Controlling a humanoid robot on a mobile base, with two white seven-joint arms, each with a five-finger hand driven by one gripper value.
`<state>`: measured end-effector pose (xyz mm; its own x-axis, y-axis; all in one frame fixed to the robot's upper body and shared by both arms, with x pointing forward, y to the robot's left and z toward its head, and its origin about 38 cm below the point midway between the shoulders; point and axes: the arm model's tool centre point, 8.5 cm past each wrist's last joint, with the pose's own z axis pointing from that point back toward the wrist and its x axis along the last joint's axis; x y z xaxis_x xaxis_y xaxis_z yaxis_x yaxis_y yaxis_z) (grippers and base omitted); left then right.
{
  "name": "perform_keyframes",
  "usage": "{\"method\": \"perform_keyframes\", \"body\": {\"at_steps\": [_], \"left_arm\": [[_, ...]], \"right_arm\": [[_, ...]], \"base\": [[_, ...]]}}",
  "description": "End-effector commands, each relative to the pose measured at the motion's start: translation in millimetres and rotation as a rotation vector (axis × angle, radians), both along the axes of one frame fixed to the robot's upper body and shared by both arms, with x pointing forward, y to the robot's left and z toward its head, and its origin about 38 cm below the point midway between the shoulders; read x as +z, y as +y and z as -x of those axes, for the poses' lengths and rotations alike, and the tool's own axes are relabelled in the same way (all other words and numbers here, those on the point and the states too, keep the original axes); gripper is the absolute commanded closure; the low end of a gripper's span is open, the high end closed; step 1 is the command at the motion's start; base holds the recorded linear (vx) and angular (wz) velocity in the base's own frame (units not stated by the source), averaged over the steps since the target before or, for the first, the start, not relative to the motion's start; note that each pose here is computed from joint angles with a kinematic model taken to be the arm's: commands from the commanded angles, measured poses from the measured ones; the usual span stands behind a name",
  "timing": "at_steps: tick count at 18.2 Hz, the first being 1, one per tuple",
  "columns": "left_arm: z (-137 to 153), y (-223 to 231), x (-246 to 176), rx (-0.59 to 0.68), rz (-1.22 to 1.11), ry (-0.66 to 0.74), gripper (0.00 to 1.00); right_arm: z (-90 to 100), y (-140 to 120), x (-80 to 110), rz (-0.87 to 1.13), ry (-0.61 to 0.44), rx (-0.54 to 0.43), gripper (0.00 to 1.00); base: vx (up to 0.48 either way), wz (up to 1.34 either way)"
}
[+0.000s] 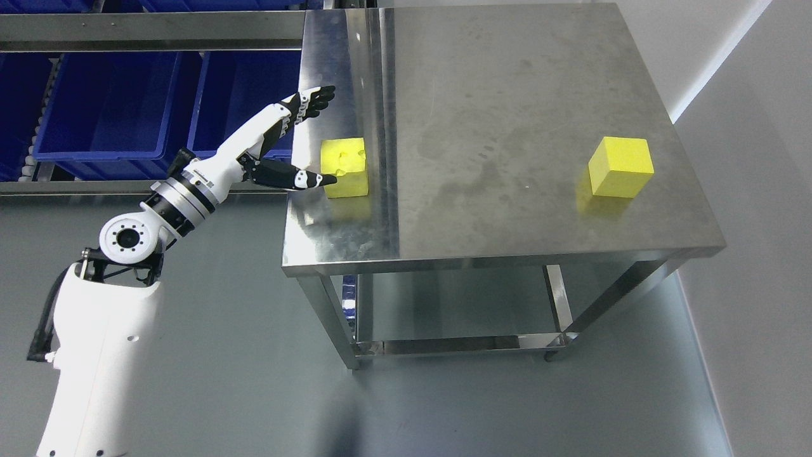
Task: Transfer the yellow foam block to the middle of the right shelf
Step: 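Close the left hand around the yellow foam cube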
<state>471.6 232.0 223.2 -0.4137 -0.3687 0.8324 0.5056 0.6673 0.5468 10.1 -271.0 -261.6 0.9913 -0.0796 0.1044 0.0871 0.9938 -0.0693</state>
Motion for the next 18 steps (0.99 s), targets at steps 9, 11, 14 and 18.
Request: {"method": "perform_keyframes", "body": {"at_steps": [9,11,14,18], "left_arm": [[-38,-60,-74,-0.069,0.01,0.275,0.05],[-41,-55,-69,-0.052,0.032,0.258,0.14],[-44,-47,-48,-0.035,0.143,0.142,0.41],[-47,-17,0,-0.008,0.374,-0.075,0.75]], "right_arm": [[-7.0,-12,1.1,0.018,-0.018,0.002,0.0],[-7.0,-12,1.1,0.018,-0.018,0.002,0.0],[-7.0,-12,1.1,0.018,-0.018,0.002,0.0],[-8.0,-12,1.1,0.018,-0.02,0.002,0.0]], "base": [[0.0,0.0],[0.0,0.0],[0.0,0.0],[0.0,0.0]]}}
